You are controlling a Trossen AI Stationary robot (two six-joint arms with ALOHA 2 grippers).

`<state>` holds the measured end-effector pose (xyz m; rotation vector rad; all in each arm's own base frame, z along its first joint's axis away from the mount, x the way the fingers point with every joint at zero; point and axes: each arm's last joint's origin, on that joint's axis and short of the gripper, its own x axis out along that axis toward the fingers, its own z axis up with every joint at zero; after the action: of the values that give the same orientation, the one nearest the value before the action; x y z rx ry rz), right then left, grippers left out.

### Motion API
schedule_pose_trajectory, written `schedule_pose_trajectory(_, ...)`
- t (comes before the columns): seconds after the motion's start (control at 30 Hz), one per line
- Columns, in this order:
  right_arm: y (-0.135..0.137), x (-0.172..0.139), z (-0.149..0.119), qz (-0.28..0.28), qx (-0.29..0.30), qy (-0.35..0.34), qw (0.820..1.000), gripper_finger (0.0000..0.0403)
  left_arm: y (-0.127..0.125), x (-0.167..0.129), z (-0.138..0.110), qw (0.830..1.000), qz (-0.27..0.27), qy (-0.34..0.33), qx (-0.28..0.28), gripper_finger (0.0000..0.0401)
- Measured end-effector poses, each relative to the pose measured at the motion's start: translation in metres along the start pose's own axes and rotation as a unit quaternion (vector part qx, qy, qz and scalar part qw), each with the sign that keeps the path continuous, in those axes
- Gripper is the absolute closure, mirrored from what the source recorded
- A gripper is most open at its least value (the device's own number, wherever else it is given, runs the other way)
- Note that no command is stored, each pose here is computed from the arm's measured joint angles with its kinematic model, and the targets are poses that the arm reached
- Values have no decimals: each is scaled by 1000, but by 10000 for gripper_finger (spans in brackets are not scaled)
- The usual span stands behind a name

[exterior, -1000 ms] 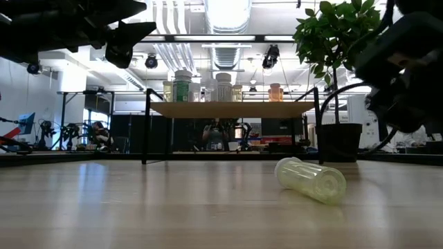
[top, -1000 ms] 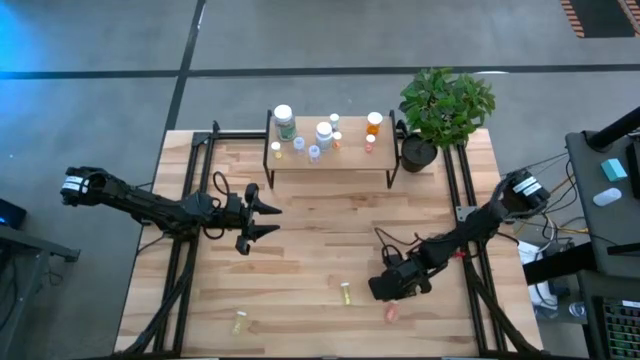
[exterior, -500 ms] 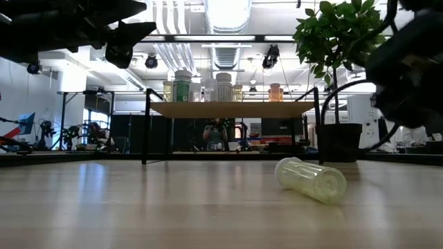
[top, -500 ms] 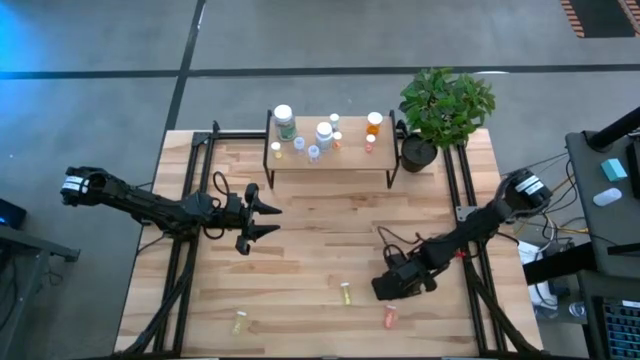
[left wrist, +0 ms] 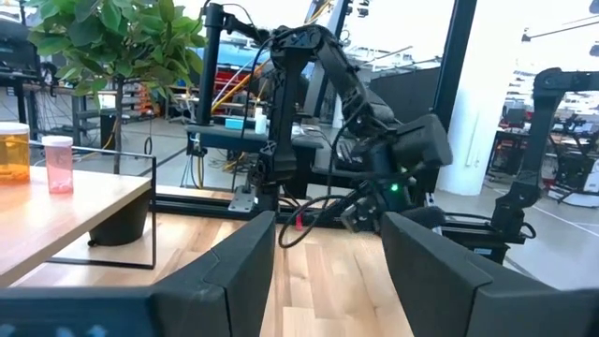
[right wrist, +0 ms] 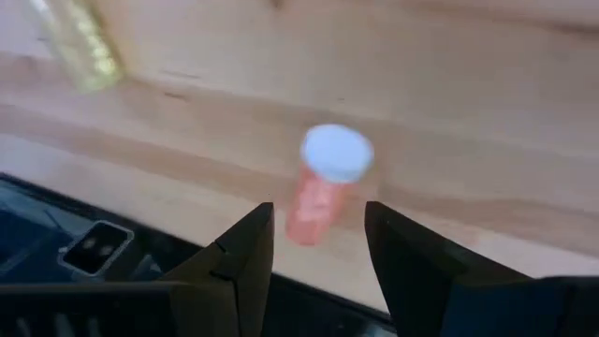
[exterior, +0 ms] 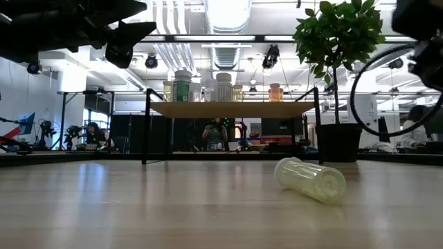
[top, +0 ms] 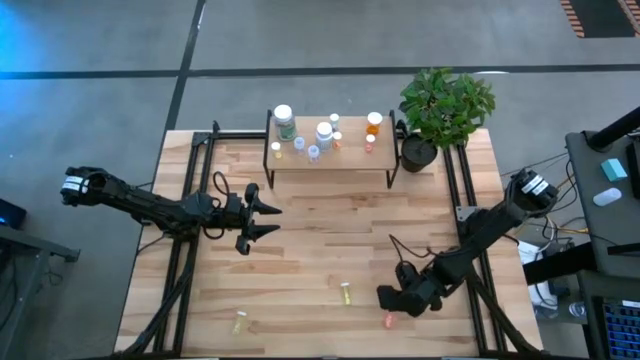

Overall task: Pick and place medicine bottles onto shelf by color
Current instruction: Put the pink pill bottle on the shelf

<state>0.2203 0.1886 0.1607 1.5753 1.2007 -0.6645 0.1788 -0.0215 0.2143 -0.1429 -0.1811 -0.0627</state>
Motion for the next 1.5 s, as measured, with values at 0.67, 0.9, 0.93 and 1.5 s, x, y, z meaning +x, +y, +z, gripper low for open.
schedule_pose_trajectory(0.67,14,47,-8,-83,-73,-31,993,243,-1,0,1,1000,-12,-3,-14,218)
schedule_pose_trajectory(0.9,9,47,-6,-102,-104,-41,989,259,-1,0,1,1000,-12,-3,-14,218)
schedule_pose_trajectory(0.93,9,47,-6,-103,-109,-41,988,266,-1,0,1,1000,-12,-3,-14,218)
schedule_pose_trajectory(1.5,28,21,1,-28,-190,-130,973,318,-1,0,1,1000,-13,-3,-14,218)
